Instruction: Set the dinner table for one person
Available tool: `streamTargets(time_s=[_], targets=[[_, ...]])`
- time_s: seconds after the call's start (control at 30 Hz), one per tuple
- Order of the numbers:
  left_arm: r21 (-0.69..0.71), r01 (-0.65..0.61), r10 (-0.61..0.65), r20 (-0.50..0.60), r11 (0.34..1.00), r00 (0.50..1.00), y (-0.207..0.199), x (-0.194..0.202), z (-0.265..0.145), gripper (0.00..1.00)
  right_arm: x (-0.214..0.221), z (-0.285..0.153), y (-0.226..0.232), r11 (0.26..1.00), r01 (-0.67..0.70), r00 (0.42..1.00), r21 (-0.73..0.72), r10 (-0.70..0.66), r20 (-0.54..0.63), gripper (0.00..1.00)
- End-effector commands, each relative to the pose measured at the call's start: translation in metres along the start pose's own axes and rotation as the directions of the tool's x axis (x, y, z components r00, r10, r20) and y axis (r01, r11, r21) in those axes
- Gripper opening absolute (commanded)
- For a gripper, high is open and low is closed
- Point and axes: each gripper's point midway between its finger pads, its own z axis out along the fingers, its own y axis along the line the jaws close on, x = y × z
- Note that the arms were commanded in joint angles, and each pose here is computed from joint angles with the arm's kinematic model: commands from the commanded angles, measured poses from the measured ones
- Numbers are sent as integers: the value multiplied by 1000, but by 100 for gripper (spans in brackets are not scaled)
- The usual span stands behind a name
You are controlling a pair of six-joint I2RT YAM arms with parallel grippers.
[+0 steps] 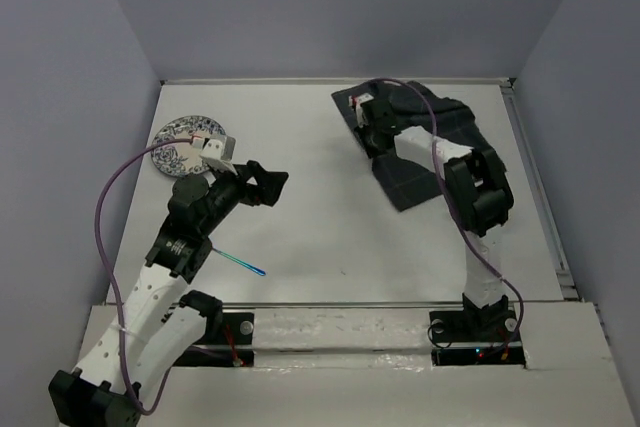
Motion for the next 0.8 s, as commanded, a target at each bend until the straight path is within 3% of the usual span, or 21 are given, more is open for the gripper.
streamTargets(time_s=[0.0,0.07,0.1,0.17,0.27,0.3,0.37,0.4,0.47,0.57,0.77], targets=[[-8,153,-153,11,988,988,-3,-7,9,99,-8,-53,62,982,-30,994,-184,49,99,0],[3,200,-200,11,980,980,-3,-2,18,99,-6,-77,92,965,-13,988,-262,53,146,0],[-31,236,-236,1,971,972,6,8,25,99,20,-80,107,953,1,993,-304,34,109,0],[-72,259,-259,10,963,966,15,11,32,99,30,-100,133,935,50,992,-351,-5,129,0],[-190,297,-290,64,936,955,40,16,47,88,52,-118,138,931,2,993,-365,42,114,0],[-227,302,-299,50,926,953,48,27,55,77,56,-123,138,928,-28,991,-372,73,108,0],[-265,301,-297,56,916,953,52,33,66,70,74,-130,134,926,-59,991,-372,99,90,21],[-315,296,-298,43,902,954,61,41,77,57,66,-143,132,919,-77,984,-387,132,118,34],[-338,289,-295,33,896,955,63,49,90,55,65,-156,130,910,-93,979,-403,157,130,67],[-370,280,-302,-1,886,953,66,63,119,55,58,-184,128,883,-134,962,-451,225,153,70],[-498,189,-236,-33,847,971,101,84,164,64,48,-230,124,816,-215,904,-537,374,207,65]])
